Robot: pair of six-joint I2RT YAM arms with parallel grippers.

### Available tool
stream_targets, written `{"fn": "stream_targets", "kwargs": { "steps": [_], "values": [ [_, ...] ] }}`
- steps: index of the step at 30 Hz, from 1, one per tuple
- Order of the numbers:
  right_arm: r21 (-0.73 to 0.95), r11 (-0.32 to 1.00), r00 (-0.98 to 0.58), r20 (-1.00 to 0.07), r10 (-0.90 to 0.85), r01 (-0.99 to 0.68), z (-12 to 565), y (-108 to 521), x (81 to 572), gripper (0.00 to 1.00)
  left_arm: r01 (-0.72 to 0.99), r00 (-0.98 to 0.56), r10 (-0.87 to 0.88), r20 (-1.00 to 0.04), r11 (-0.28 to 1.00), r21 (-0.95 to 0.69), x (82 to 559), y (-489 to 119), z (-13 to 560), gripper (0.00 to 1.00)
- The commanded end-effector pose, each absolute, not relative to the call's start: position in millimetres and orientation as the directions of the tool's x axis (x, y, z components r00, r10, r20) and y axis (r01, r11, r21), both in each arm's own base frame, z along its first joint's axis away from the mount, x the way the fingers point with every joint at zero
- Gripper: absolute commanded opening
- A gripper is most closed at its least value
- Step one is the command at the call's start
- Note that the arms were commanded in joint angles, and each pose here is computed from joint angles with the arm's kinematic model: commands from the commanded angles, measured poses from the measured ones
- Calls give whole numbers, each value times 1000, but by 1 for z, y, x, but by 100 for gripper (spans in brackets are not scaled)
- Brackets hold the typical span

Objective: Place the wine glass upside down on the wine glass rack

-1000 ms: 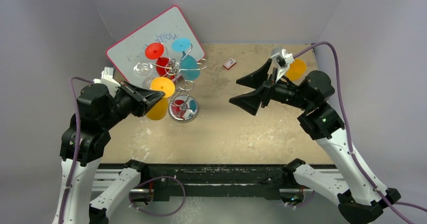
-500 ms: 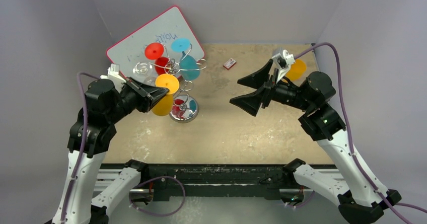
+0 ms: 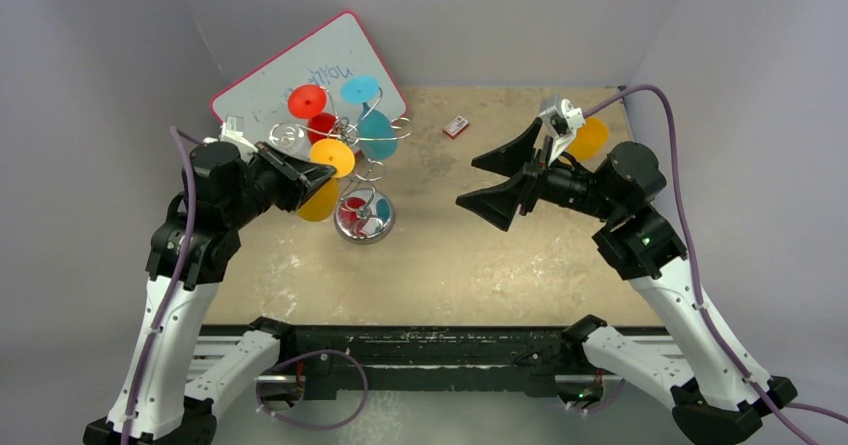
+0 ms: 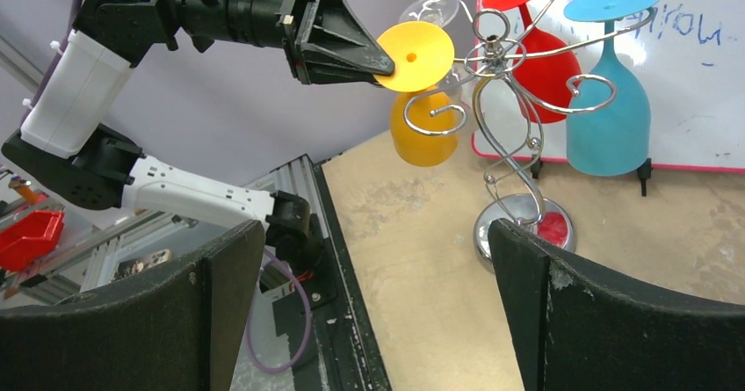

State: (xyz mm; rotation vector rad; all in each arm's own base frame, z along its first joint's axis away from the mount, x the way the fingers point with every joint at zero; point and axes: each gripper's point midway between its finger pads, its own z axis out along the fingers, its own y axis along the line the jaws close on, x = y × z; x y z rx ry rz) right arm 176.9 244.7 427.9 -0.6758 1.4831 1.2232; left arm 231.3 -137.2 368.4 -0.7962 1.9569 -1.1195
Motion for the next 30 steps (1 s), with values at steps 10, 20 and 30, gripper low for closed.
{"fn": "stream_targets", "kwargs": {
  "steps": [10,20,30],
  "values": [
    [283,319,-222,-951,215,-904,449,241,173,100,-65,-441,-804,-399,472,-879,238,-122,399,0],
    [291,320,-231,-950,212,-902,446,241,174,100,-89,-395,-812,-429,499,-862,232,-109,401,0],
    [299,320,-240,-948,209,-899,444,242,175,100,-77,-385,-818,-428,491,-868,218,-105,409,0]
  ]
}}
